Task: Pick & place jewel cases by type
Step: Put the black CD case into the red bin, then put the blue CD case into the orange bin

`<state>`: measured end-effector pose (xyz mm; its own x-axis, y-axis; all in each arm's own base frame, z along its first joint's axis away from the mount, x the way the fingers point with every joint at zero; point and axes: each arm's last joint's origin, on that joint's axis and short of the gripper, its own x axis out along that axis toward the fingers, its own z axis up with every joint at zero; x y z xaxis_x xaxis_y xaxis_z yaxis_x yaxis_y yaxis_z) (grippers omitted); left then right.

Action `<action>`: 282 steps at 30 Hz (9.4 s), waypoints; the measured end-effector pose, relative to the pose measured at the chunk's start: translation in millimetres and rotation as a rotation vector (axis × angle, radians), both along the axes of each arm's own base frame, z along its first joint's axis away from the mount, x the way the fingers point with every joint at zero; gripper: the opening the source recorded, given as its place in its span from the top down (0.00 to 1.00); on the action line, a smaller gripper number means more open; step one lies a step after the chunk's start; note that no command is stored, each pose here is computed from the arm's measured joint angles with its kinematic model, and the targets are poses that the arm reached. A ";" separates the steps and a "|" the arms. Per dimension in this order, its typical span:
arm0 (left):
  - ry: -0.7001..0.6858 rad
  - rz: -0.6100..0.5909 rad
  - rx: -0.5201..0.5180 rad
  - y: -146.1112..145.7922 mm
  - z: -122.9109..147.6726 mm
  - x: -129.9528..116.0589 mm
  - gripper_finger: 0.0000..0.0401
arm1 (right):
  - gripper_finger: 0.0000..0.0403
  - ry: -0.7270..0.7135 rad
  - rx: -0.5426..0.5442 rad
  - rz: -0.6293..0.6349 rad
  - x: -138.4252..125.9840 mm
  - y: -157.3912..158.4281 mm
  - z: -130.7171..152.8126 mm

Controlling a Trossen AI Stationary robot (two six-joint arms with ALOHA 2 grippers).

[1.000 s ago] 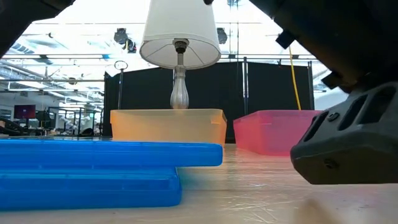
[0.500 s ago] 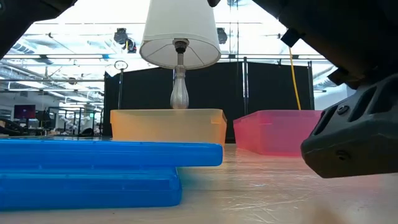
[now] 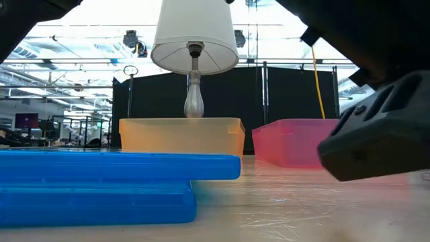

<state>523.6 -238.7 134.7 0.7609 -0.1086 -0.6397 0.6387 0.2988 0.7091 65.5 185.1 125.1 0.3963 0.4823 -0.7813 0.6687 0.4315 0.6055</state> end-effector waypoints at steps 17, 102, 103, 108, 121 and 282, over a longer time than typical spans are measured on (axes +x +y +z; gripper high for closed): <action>-0.012 -0.038 0.011 -2.1 -10.1 2.3 0.99 | 0.67 -0.008 -0.008 0.005 0.0 -0.2 -0.1; 0.419 0.672 0.204 -40.5 10.2 -140.3 0.98 | 0.97 -0.631 -0.649 0.265 93.9 -37.8 167.2; 0.413 0.679 0.208 -40.0 9.0 -140.7 0.97 | 0.97 -0.567 -0.686 0.279 98.5 -45.0 178.9; 0.369 0.643 0.230 -42.1 8.8 -138.0 0.98 | 0.97 -0.265 -0.830 0.333 117.9 -81.9 220.0; 0.258 0.388 -0.078 13.8 163.5 -134.8 0.99 | 0.97 -0.057 -0.830 0.549 141.3 -139.5 229.9; -0.169 0.559 -0.975 194.0 58.9 -335.4 0.90 | 1.00 -0.537 -1.532 0.882 307.5 -13.1 53.5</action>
